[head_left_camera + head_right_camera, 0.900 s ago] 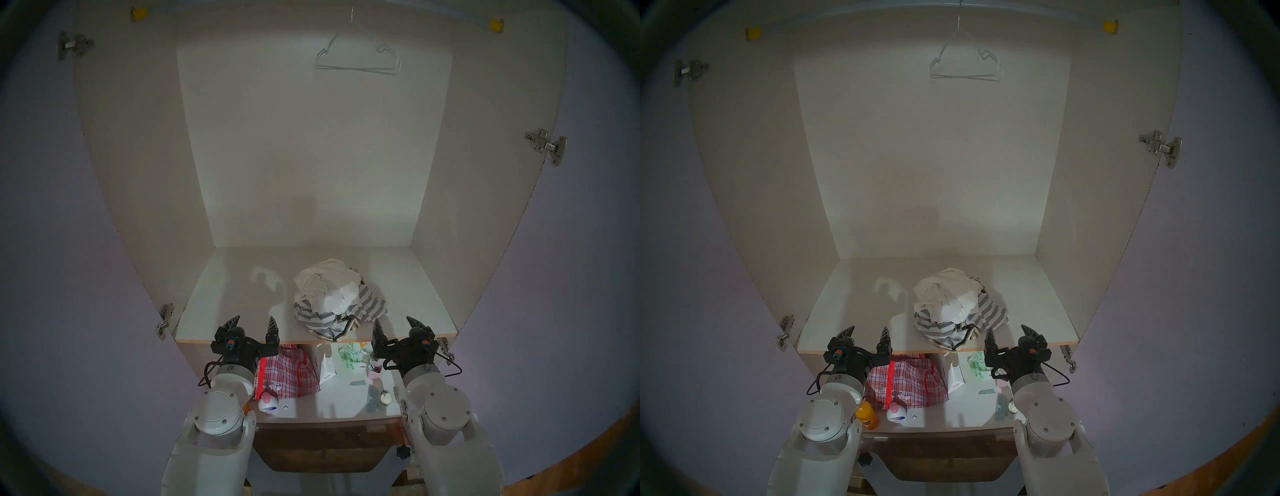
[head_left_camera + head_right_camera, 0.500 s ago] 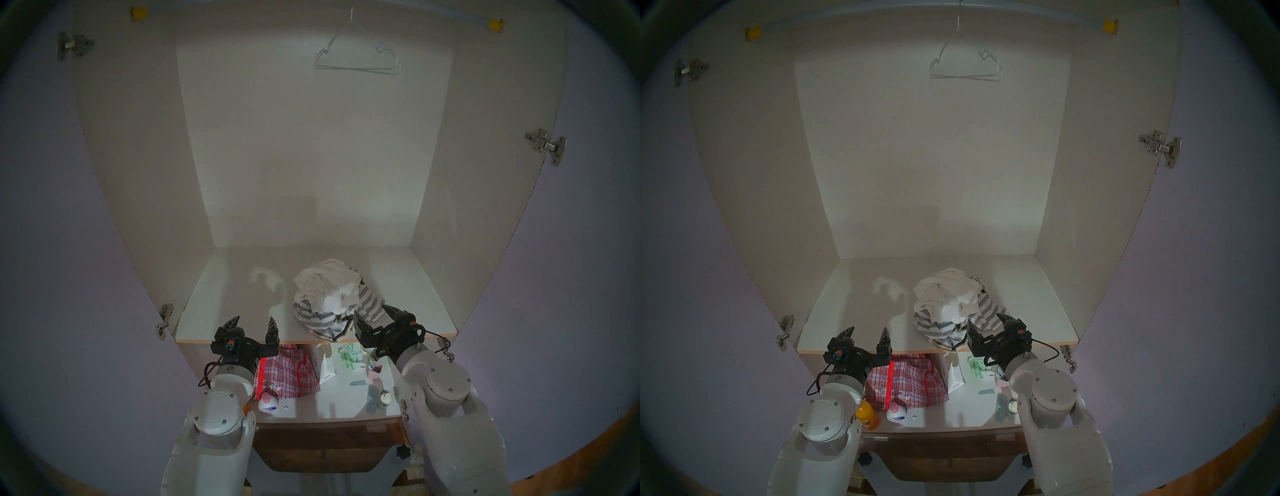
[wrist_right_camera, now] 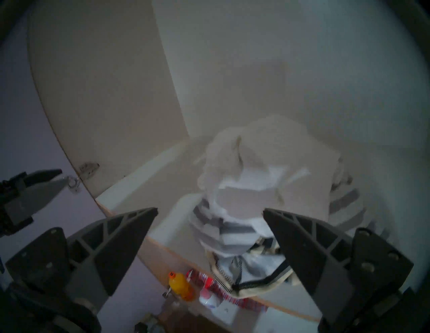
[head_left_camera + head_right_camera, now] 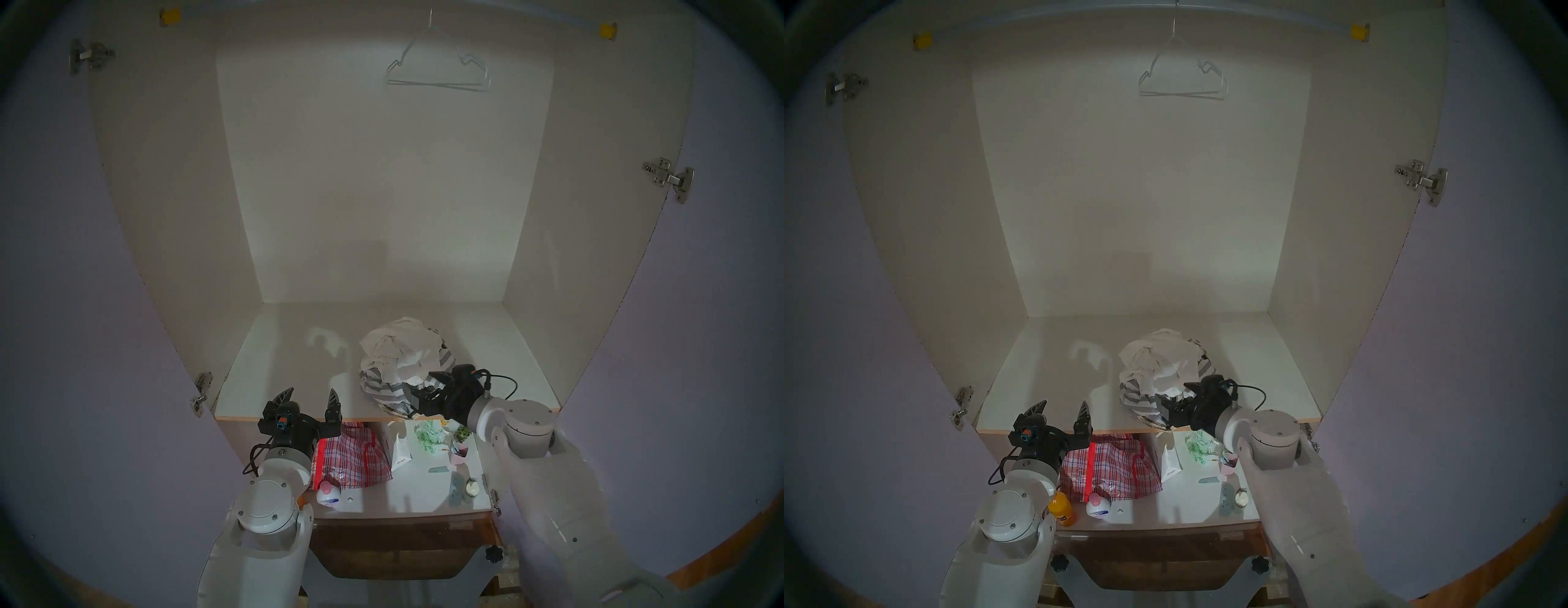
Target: Sort tops into two piles: light colors and dark colors
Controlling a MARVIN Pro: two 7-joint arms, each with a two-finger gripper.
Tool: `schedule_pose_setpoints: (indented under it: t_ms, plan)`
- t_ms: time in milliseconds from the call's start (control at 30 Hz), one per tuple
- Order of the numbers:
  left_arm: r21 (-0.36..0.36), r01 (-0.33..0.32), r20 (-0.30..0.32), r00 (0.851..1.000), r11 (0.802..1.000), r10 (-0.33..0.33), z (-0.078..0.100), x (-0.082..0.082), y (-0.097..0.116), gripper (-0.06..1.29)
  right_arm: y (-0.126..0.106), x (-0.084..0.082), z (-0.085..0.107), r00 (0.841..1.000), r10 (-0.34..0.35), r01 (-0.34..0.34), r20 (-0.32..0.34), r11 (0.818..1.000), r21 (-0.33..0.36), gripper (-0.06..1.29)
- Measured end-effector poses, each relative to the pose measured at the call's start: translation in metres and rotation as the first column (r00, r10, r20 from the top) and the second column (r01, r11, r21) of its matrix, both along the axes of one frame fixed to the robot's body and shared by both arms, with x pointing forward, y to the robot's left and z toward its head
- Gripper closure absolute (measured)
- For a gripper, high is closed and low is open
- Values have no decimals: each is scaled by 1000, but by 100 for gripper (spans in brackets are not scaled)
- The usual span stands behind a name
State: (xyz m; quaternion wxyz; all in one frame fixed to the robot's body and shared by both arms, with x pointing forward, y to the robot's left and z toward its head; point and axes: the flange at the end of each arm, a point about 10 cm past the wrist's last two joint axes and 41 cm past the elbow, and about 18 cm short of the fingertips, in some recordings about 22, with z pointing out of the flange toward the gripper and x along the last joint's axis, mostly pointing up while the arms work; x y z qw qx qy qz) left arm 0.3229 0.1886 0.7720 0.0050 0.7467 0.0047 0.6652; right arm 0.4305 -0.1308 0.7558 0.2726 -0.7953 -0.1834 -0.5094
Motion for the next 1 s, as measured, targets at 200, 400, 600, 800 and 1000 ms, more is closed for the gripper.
schedule_pose_setpoints:
  t_ms: [200,400,600,800,1000]
  plan:
    - [0,-1,-2,1000,1000,1,-1,0,0,-2,20,25,-8,997,7,-7,-72,1000,-3,-2]
    - [0,-2,-4,1000,1000,2,-2,0,0,-2,26,49,-7,997,6,-9,-75,999,-45,-2]
    - [0,-2,-4,1000,1000,2,-2,0,0,-2,31,74,-14,997,-17,5,-79,989,-149,-2]
    - [0,-2,-4,1000,1000,2,-2,0,0,-2,34,94,-8,999,-35,26,-38,978,-205,-2]
    - [0,-2,-3,1000,1000,2,-1,0,0,-2,49,127,18,990,-86,112,111,960,-257,-2]
